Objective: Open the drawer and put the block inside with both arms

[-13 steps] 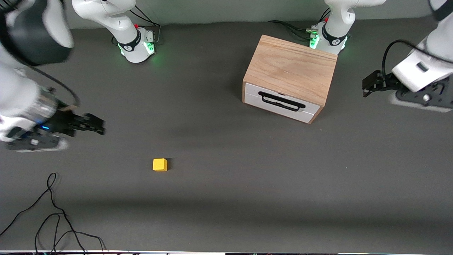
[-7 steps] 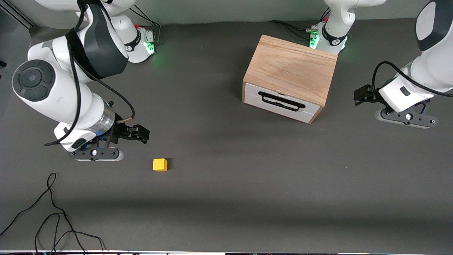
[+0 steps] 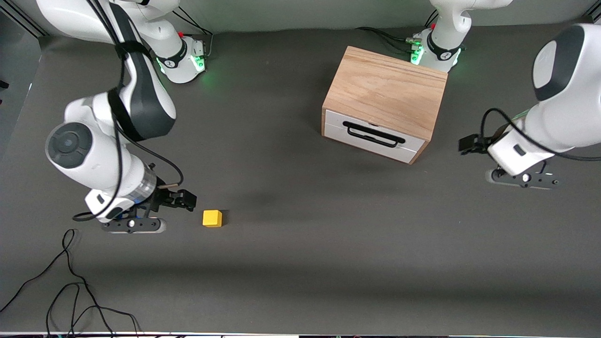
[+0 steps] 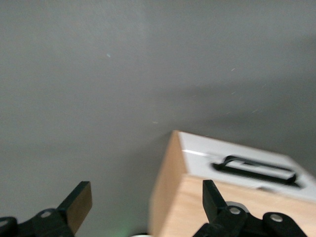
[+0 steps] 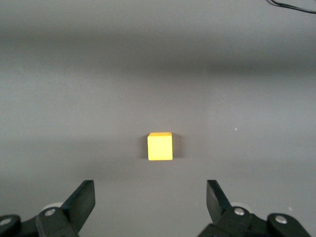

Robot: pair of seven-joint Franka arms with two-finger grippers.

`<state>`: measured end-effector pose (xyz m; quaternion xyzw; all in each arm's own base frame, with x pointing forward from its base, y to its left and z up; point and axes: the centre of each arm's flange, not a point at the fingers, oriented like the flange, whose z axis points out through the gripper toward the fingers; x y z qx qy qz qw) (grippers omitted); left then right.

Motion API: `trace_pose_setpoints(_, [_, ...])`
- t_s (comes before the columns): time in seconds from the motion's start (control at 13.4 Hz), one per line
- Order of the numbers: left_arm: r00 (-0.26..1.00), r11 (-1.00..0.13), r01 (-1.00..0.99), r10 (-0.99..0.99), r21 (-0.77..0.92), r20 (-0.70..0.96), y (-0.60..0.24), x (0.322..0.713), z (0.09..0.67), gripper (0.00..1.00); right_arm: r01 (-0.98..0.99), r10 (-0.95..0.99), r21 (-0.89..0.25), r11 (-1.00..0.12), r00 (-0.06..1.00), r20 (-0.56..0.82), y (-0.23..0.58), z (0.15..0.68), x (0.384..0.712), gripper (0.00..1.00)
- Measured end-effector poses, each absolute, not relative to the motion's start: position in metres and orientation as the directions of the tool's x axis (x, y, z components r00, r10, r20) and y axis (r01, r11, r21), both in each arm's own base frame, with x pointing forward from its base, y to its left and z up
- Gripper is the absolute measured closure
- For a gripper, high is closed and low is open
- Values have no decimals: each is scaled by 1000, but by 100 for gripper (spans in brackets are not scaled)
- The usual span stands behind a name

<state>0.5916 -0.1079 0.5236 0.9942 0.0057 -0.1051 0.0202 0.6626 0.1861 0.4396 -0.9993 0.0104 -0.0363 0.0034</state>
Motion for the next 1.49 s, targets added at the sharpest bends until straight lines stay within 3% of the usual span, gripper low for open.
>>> trace_pose_setpoints(0.3, [892, -922, 387, 374, 3, -255, -156, 586, 518, 0, -25, -26, -11, -1000, 994, 105, 180, 358, 654, 0])
trace_pose_setpoints(0.52, [754, -783, 617, 616, -78, -229, -214, 573, 514, 0, -37, -38, -12, -999, 996, 79, 179, 308, 651, 0])
trace_pose_setpoints(1.12, [685, -719, 668, 695, -192, -217, -251, 575, 457, 0, -54, -55, -20, -998, 996, 66, 185, 232, 653, 0])
trace_pose_setpoints(1.49, [638, -687, 702, 723, -188, -264, -286, 590, 365, 0, -53, -54, -9, -999, 996, 65, 184, 197, 652, 0])
